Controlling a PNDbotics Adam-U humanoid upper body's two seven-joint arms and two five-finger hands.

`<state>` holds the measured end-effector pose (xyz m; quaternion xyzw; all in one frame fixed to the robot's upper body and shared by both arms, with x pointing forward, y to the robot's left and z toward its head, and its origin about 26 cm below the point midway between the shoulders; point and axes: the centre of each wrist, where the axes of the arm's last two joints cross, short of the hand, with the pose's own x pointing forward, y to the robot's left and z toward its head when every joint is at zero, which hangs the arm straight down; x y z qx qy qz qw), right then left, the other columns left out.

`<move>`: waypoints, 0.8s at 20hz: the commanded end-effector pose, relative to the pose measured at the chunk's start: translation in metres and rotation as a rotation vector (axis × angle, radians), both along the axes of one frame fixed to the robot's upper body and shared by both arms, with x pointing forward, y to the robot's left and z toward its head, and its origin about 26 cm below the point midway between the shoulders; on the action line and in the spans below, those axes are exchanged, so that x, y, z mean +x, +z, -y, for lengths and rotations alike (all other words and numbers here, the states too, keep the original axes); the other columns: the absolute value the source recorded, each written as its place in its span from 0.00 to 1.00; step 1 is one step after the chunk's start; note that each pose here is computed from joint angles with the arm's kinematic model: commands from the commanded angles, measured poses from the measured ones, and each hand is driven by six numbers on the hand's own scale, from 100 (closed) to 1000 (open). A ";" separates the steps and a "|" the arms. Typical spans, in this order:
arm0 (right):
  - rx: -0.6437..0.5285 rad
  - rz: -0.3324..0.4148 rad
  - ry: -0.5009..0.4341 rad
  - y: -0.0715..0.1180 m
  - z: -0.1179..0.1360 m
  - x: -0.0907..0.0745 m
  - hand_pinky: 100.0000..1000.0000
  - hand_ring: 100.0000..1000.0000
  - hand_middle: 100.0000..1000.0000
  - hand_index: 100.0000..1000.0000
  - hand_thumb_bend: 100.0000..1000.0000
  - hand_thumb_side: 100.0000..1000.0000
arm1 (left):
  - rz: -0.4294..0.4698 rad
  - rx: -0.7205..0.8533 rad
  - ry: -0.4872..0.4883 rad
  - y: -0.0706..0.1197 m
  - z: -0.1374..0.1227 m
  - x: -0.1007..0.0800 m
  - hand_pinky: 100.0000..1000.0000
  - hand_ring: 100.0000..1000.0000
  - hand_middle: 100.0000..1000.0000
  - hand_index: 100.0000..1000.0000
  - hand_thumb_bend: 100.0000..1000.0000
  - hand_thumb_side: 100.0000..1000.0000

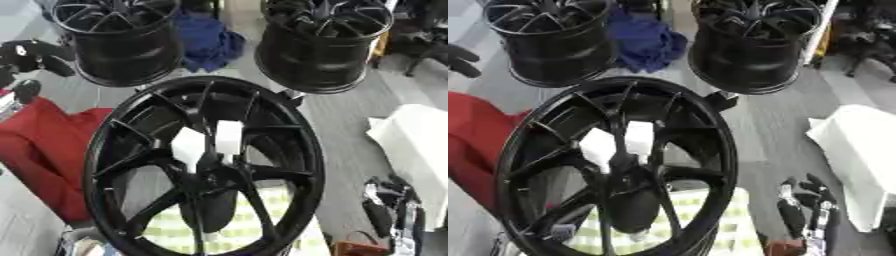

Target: Pull the pin out of the wheel hub.

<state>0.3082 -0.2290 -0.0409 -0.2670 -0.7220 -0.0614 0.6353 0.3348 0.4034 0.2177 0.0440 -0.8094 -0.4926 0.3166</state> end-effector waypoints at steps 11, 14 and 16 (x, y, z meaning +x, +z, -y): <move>-0.019 0.017 0.019 0.006 0.002 0.003 0.63 0.55 0.60 0.79 0.09 0.37 | 0.289 0.591 -0.442 0.072 0.044 0.011 0.78 0.76 0.82 0.91 0.00 0.53; -0.022 0.018 0.028 0.007 0.001 0.003 0.63 0.55 0.60 0.79 0.09 0.37 | 0.306 0.658 -0.487 0.076 0.063 0.015 0.79 0.77 0.83 0.92 0.00 0.56; -0.024 0.019 0.034 0.007 0.000 0.004 0.63 0.55 0.60 0.79 0.09 0.37 | 0.313 0.695 -0.522 0.074 0.078 0.018 0.78 0.77 0.83 0.91 0.00 0.59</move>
